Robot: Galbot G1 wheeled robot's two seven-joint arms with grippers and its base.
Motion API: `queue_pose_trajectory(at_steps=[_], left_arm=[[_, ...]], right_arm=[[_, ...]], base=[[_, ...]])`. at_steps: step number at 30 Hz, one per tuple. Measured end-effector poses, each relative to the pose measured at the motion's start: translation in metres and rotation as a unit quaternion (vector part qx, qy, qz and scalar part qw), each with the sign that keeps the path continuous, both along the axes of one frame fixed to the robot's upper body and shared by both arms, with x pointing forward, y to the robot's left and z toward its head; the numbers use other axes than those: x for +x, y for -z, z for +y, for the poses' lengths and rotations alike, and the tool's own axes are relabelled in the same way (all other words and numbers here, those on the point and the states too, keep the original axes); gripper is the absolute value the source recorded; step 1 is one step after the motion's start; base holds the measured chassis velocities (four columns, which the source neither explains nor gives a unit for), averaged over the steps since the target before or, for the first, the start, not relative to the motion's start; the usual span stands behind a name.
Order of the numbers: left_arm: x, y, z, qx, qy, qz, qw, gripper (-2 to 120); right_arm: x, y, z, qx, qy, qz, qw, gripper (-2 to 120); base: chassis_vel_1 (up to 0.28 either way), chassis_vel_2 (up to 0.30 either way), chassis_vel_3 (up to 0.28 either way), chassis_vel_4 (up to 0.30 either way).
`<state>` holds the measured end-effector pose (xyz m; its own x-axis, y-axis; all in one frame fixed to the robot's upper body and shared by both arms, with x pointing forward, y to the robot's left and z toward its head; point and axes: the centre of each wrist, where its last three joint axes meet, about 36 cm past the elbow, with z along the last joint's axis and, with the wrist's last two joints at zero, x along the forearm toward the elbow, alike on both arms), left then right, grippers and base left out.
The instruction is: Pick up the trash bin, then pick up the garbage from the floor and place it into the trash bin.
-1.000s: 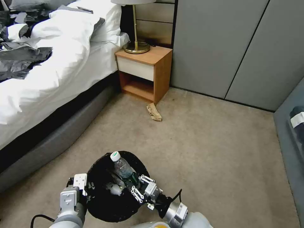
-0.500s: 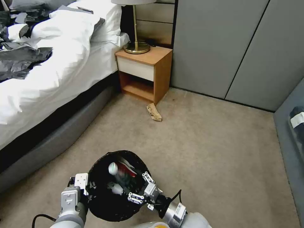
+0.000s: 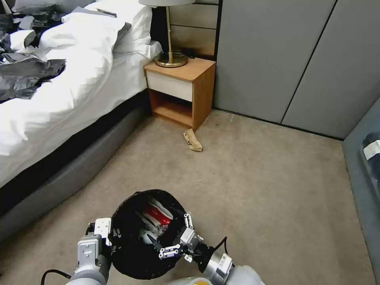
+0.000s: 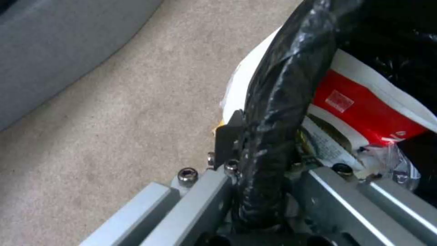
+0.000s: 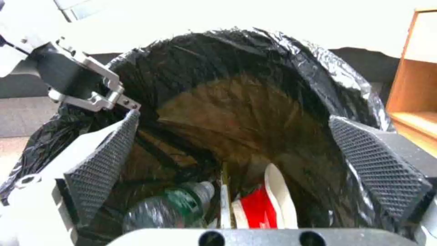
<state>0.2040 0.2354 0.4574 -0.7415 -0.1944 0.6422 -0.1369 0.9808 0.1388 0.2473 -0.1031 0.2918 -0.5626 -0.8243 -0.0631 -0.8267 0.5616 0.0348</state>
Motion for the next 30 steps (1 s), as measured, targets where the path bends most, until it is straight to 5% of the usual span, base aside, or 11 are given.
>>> queue_pose_trajectory(at_steps=[8,10,15,23,30], left_arm=[[0.001,0.000,0.001,0.002,0.003,-0.001,1.0000,0],[0.001,0.001,0.001,0.003,0.003,0.000,1.0000,0],[0.002,0.003,0.003,0.005,0.002,0.002,1.0000,0],[0.002,0.005,0.004,0.005,0.001,0.004,1.0000,0],[0.003,0.005,0.006,0.002,-0.003,0.002,1.0000,0]], right_arm=[[0.011,-0.014,0.000,0.013,0.020,-0.019,1.000,100],[0.020,-0.064,0.006,0.063,0.031,-0.071,0.995,100],[0.033,-0.100,-0.004,0.092,0.070,-0.108,0.987,100],[0.035,-0.110,-0.011,0.109,0.134,-0.112,0.979,100],[0.032,-0.086,-0.019,0.105,0.219,-0.092,0.966,100]], base=[[0.000,0.000,0.000,0.000],[0.000,0.000,0.000,0.000],[0.000,0.000,0.000,0.000],[0.000,0.000,0.000,0.000],[0.000,0.000,0.000,0.000]])
